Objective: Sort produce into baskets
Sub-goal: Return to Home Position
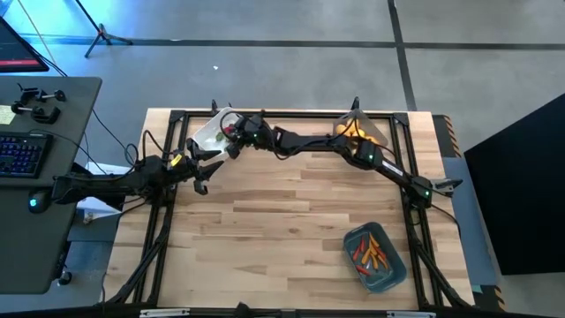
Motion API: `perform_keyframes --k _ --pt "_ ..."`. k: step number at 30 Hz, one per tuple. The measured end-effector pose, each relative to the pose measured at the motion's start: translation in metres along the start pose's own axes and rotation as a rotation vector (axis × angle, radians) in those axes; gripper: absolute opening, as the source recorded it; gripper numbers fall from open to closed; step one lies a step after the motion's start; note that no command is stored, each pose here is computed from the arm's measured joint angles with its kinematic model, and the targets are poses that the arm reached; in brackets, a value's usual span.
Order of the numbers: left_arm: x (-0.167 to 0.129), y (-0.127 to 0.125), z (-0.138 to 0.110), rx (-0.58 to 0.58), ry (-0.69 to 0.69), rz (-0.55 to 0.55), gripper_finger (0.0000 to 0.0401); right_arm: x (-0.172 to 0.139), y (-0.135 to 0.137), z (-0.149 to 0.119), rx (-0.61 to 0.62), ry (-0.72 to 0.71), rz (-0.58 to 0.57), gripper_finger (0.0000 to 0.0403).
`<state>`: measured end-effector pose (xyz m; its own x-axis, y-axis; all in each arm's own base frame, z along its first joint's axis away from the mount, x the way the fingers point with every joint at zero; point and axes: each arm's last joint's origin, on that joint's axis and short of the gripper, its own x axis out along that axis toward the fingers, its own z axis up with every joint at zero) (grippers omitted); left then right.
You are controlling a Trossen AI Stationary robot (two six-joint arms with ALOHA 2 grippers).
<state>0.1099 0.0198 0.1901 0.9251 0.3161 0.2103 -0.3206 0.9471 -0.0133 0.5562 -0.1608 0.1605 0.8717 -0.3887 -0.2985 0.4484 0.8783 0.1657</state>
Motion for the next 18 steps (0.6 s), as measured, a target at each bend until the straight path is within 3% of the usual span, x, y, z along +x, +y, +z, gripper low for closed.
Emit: perform_keyframes --k 4,9,14,18 --pt "0.0 0.0 0.0 0.0 -0.001 0.0 0.0152 -0.007 0.007 0.008 -0.105 0.025 0.005 0.0111" --pt "0.0 0.0 0.0 0.001 0.0 0.0 0.0152 -0.013 0.021 0.011 -0.192 0.035 0.027 0.0016" --pt "0.0 0.0 0.0 0.017 -0.001 0.0 0.0152 -0.022 0.03 0.012 -0.265 0.037 -0.047 0.0009" --pt "0.0 0.0 0.0 0.02 0.001 0.0 0.0152 -0.036 0.027 0.012 -0.266 0.015 -0.04 0.0004"
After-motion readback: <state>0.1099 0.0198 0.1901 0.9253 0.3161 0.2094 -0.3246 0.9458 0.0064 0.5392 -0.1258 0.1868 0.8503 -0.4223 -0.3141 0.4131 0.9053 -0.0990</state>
